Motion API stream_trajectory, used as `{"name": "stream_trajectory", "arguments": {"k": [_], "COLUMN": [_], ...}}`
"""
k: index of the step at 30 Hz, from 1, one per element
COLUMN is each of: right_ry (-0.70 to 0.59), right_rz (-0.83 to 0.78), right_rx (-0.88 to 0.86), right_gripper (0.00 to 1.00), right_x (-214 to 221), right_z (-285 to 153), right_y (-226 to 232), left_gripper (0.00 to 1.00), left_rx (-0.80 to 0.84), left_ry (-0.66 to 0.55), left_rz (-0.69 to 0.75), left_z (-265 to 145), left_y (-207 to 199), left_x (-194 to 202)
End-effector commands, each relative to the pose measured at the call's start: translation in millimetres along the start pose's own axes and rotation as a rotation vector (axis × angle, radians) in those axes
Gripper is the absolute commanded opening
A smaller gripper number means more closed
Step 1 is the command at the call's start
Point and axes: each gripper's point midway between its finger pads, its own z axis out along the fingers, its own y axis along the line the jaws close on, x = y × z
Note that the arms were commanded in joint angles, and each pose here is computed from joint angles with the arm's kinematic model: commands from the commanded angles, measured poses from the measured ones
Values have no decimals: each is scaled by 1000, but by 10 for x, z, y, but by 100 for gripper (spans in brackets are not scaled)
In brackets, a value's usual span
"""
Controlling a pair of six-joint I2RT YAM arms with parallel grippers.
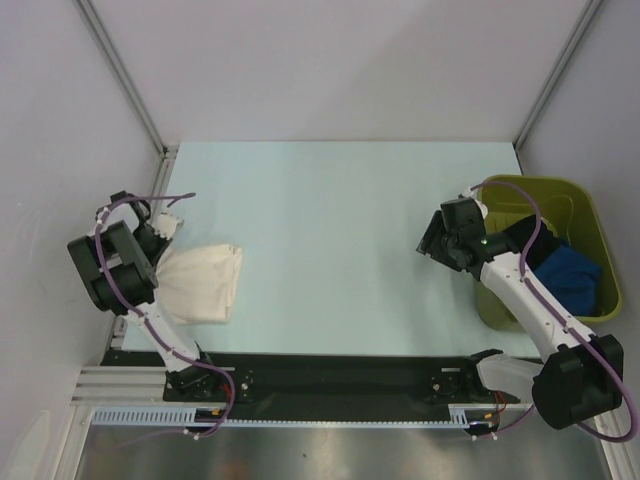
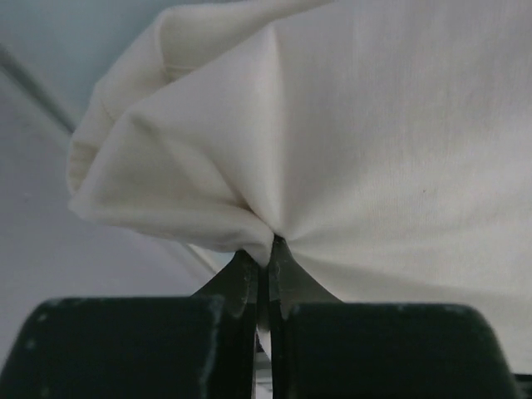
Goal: Fold and stack the t-shirts
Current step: Neatly place the folded tshirt to the corner
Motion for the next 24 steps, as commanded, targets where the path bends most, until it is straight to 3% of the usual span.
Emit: {"name": "stream_trajectory", "arguments": {"k": [1,4,5,6,7,8,13,14,16,18,22,24], "right_ry": [-54,-60,-61,-64,-61,-59,-57,-58,-58,-56,-59,-56], "right_rz": [-16,-28,-30,-30,-32,-33,-34,-35,-32,-31,-23,-23], "right_rx": [-3,9,10,12,14,15,11,9,9,6,-6,-10], "right_gripper": [65,65,65,65,65,65,65,65,65,65,65,65], "right_x": [-201,-223,-232,-241,-234,-226,-209,-206,-198,-185,-174,-162], "right_z": [-78,-87,-87,-93,-98,-100,-110,-112,-115,-111,-114,-118], "right_y": [83,69,72,68,61,53,46,49,41,38,49,52], "left_gripper": [0,1,32,53,82,100,100,100,98,89,70,67], "left_rx": [-264,-278,-293,-291,-305,-316,-250,-219,-152,-96,0,-1], "left_ry": [156,134,112,101,82,43,-159,-250,-306,-358,-347,-357], "left_rz": [152,121,111,99,69,49,-94,-88,-58,8,67,103], "left_z": [-181,-251,-315,-338,-400,-482,-904,-1062,-1172,-1226,-995,-884], "left_y": [705,816,866,876,890,935,736,624,345,-43,-756,-962], "left_x": [318,245,178,156,119,37,-313,-452,-572,-731,-910,-1086]}}
